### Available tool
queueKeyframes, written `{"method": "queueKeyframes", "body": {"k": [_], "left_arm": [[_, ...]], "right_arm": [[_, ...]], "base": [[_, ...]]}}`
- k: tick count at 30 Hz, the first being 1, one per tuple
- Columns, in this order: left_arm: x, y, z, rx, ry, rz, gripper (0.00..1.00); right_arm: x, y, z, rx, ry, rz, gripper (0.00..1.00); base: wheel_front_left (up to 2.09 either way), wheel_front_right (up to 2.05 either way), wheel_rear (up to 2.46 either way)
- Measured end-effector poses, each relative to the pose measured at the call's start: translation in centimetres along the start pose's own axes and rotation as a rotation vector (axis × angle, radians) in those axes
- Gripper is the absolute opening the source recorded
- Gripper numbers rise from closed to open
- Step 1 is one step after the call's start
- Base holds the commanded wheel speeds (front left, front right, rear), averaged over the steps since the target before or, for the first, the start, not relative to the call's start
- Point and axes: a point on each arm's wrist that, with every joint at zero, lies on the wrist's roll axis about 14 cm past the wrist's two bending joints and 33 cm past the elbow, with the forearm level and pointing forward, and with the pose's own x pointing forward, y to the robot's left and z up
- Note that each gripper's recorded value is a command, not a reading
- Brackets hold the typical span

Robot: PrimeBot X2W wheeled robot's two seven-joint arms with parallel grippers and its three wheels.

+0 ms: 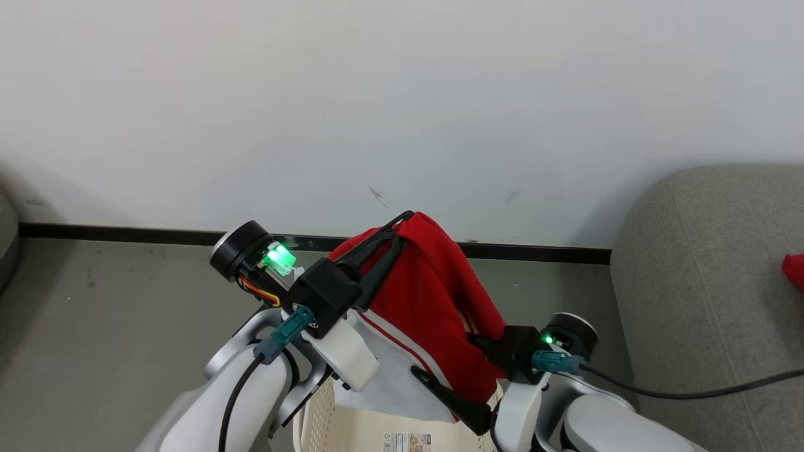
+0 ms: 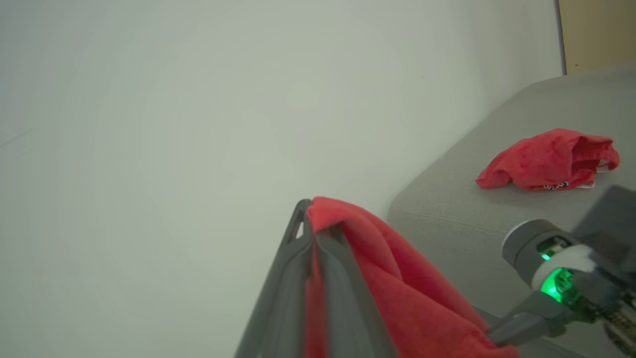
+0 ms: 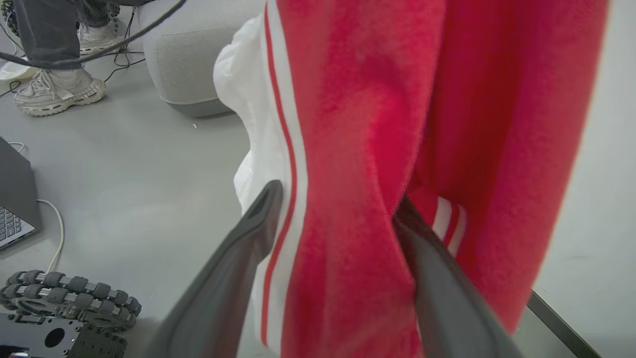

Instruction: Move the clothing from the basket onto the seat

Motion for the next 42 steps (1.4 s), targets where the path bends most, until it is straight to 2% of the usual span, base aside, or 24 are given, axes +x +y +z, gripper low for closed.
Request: {"method": "queueKeyframes", "body": {"k": [1,2,3,4,12,24,26,27,28,34,42], "left_arm": [[0.0,0.0,0.0,-0.006,0.001,-0.002,0.0],[0.0,-0.1,0.0,-0.007,0.001,-0.002,0.0],[-0.1,-0.1,0.0,-0.011,0.004,-0.002,0.0],[-0.1,-0.2,0.0,-0.017,0.006,-0.002,0.0],[-1.1,0.2,-1.9,-0.087,0.059,0.042,0.0],[-2.3,-0.3,-5.2,-0.264,0.129,0.109,0.0],[-2.4,-0.6,-5.3,-0.287,0.123,0.108,0.34],[-2.3,-0.8,-5.4,-0.299,0.124,0.107,0.46],[-2.3,-1.0,-5.5,-0.307,0.123,0.105,1.0],[-2.1,-1.8,-5.8,-0.361,0.111,0.098,1.0],[-1.9,-2.8,-6.1,-0.395,0.096,0.083,1.0]], "right_arm": [[0.2,0.3,-0.1,0.001,0.005,0.012,0.94],[0.4,0.6,-0.3,0.001,0.011,0.024,0.49],[0.6,0.8,-0.4,-0.002,0.016,0.033,0.35],[0.7,1.0,-0.5,-0.004,0.019,0.04,0.0],[0.5,0.9,-1.3,0.02,0.028,0.04,0.0],[-3.0,-6.5,-1.0,0.057,-0.003,-0.199,0.0],[-3.5,-7.8,-0.4,0.064,-0.023,-0.244,0.0],[-3.8,-8.4,-0.1,0.066,-0.035,-0.264,0.0],[-4.1,-8.9,0.2,0.065,-0.048,-0.285,0.0],[-6.2,-12.1,1.7,0.06,-0.094,-0.397,0.0],[-9.2,-15.7,5.8,0.021,-0.22,-0.526,0.0]], "base": [[0.0,0.0,0.0],[0.0,0.0,0.0],[0.0,0.0,0.0],[0.0,0.0,0.0],[0.0,0.0,0.0],[0.0,0.0,0.0],[0.0,0.0,0.0],[0.0,0.0,0.0],[0.0,0.0,0.0],[0.0,0.0,0.0],[0.0,0.0,0.0]]}}
